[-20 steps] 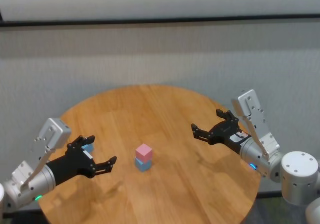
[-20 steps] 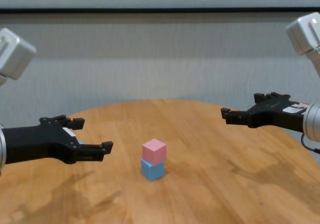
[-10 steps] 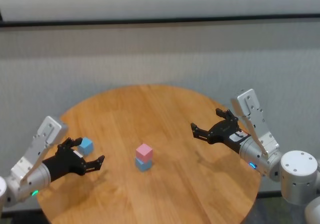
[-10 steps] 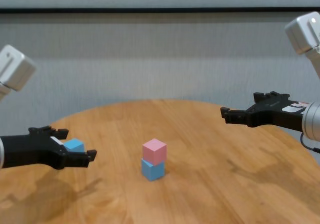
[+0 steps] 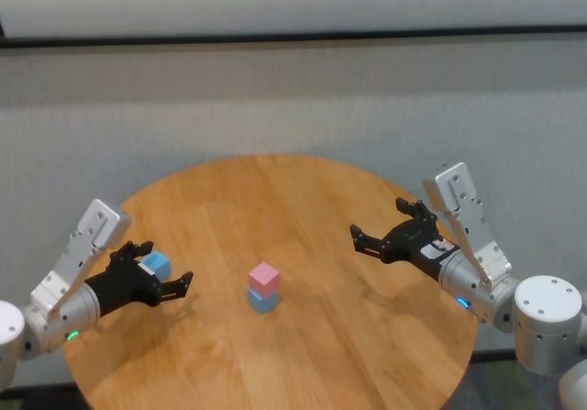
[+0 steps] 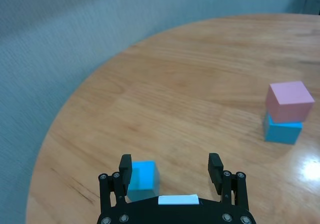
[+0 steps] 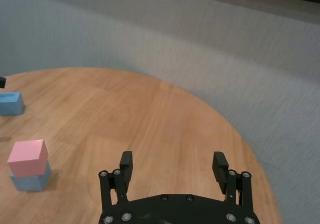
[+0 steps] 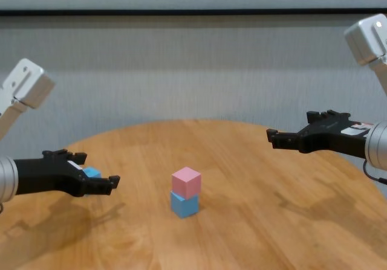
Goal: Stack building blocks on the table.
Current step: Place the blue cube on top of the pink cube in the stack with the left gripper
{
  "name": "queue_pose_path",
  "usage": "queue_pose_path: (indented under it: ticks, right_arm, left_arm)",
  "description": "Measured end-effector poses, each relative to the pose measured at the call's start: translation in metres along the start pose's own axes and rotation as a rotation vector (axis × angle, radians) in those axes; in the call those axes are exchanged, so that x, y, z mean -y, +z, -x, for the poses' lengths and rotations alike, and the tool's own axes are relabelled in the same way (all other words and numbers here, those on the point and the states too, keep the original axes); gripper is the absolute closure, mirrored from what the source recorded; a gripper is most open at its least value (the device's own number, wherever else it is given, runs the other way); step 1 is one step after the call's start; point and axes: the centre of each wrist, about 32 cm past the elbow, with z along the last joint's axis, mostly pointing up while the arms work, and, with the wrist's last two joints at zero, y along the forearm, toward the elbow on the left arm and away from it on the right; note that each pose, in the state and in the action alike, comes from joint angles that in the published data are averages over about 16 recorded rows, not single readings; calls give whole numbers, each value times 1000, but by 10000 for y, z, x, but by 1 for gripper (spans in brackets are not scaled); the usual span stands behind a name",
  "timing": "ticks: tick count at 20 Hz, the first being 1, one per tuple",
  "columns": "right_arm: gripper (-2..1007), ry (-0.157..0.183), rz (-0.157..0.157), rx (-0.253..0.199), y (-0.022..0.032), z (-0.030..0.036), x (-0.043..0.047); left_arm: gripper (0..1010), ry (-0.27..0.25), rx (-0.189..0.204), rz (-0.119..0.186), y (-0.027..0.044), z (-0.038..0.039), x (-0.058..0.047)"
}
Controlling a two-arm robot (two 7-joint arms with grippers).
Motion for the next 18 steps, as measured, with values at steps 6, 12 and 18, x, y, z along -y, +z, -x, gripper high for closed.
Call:
queue_pose_path:
  ticks: [6, 12, 18]
  right_arm:
    - [0, 0, 0, 1, 1, 1, -2]
    - [0, 0, 0, 1, 3, 2, -3]
    - [0, 0, 0, 1, 4, 2, -4]
  left_arm:
    - [8, 12, -15, 4, -26, -106, 69]
    - [8, 17, -32, 3, -68, -190, 102]
    - [8, 12, -45, -1, -120, -239, 130]
